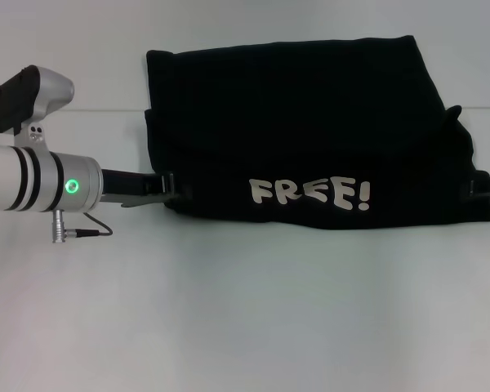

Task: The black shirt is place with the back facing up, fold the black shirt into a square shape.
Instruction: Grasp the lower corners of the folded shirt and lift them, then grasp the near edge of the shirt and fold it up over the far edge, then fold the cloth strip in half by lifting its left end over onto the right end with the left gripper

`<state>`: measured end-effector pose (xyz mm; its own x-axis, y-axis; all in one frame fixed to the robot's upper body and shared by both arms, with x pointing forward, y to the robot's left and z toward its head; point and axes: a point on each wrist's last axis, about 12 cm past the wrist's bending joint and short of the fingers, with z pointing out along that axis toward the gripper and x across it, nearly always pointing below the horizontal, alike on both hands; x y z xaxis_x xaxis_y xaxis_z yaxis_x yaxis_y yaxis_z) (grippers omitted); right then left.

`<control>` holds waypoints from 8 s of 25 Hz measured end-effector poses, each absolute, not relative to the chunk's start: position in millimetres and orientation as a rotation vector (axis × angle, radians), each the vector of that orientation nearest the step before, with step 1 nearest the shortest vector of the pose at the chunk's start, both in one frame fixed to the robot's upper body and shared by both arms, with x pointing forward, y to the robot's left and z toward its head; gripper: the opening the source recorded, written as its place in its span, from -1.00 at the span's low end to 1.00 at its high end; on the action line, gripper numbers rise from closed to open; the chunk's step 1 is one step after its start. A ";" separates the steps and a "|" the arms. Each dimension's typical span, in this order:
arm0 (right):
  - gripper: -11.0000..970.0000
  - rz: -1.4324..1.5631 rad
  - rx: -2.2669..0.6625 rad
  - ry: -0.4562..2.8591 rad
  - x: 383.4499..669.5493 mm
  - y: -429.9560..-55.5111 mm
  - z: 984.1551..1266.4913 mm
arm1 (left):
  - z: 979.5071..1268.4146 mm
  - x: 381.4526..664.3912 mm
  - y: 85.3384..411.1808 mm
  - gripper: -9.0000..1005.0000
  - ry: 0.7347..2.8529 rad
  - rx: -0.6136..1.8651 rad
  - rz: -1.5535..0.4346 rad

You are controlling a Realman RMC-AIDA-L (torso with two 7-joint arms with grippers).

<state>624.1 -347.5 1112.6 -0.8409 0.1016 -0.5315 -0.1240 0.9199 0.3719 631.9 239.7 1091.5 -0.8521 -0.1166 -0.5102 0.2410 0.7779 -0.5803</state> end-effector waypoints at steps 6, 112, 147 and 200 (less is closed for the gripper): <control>0.69 0.482 -0.028 2.501 628.0 -340.8 1101.7 | 1091.8 632.1 239.4 -0.93 2.431 0.088 -0.897; -0.86 0.515 0.095 2.340 652.1 -327.5 1125.0 | 1134.9 665.2 255.3 -0.91 2.479 0.124 -0.631; -0.29 0.328 0.172 2.279 692.2 -325.9 1142.7 | 1136.5 688.0 239.4 -0.41 2.333 -0.020 -0.476; 0.63 0.999 0.034 1.692 562.6 -348.8 1104.7 | 1022.3 518.8 316.3 0.52 2.172 -1.176 -1.488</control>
